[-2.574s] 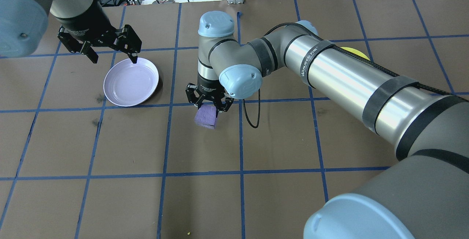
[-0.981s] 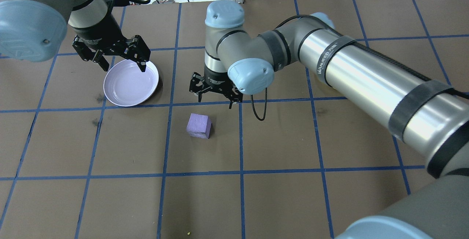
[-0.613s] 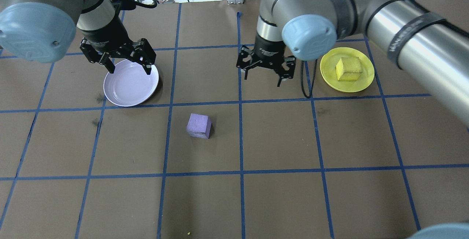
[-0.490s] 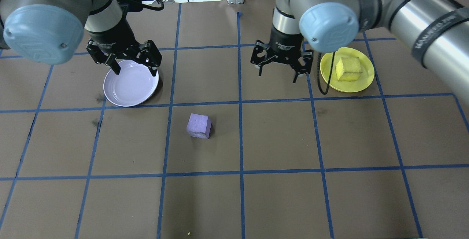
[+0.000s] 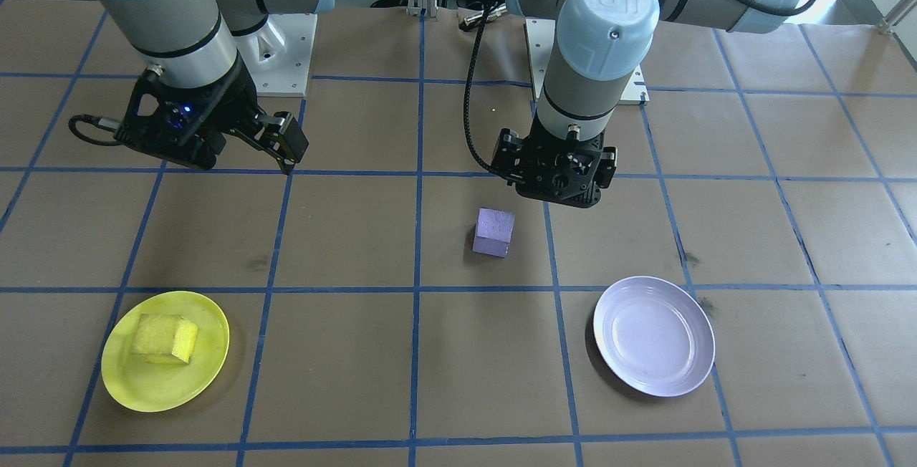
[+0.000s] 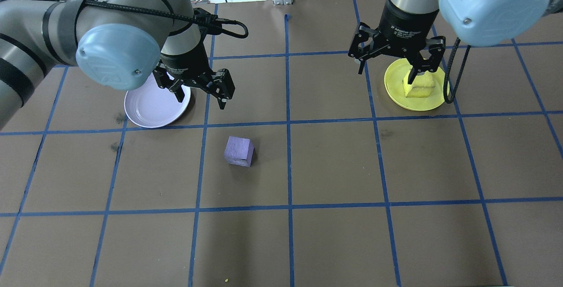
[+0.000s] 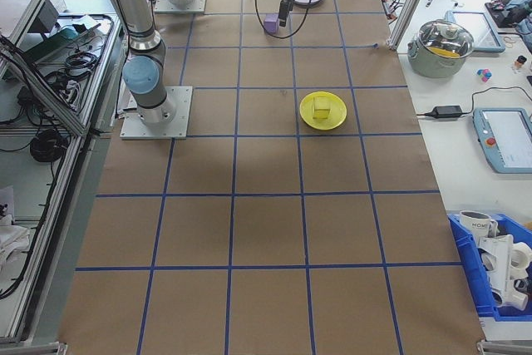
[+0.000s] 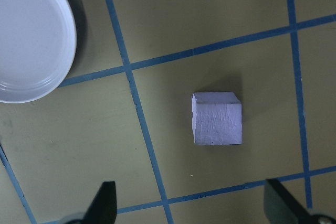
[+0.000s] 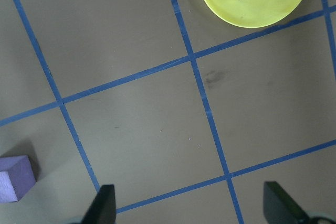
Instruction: Sort blocks by color into plates
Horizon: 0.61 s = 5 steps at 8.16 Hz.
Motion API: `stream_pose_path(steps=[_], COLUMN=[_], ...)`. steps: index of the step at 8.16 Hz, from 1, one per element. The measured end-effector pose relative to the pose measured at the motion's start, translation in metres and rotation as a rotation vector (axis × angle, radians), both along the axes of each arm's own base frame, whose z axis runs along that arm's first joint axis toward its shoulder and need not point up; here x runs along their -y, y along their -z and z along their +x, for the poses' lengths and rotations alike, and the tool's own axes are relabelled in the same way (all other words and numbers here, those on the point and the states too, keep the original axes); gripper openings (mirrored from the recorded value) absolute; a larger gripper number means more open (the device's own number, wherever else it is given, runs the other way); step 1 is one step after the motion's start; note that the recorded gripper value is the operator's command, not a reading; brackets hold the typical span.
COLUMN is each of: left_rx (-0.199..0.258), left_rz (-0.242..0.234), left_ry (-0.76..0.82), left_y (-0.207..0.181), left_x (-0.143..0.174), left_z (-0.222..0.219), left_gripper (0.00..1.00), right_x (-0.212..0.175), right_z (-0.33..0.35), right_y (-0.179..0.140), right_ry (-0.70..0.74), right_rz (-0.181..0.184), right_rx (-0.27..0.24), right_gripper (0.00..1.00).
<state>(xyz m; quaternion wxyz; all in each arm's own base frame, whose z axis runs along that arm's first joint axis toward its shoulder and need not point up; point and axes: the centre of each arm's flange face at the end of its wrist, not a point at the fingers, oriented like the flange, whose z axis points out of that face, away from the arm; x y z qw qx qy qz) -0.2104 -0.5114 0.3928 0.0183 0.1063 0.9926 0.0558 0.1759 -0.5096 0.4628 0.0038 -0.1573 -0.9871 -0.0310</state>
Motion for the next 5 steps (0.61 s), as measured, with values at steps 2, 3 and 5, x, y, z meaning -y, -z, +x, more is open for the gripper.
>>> stream_pose_path(steps=[2,3,5], left_rx=[-0.003,-0.007,-0.014], left_rz=[0.002,-0.009,-0.009], left_ry=[0.013,0.019,0.027], left_y=[0.033,0.057,0.099], left_x=[0.001,0.002,0.000], left_z=[-0.007,-0.009,-0.013], left_gripper=[1.00,1.00,1.00], right_x=[-0.015,-0.019,-0.022], right_z=[-0.005,-0.006,-0.008], right_y=[-0.025,-0.032,-0.035], right_ry=[0.001,0.000,-0.025], right_rz=[-0.052,-0.065,-0.073], right_rx=[-0.016,-0.021,-0.038], right_gripper=[1.00,1.00,1.00])
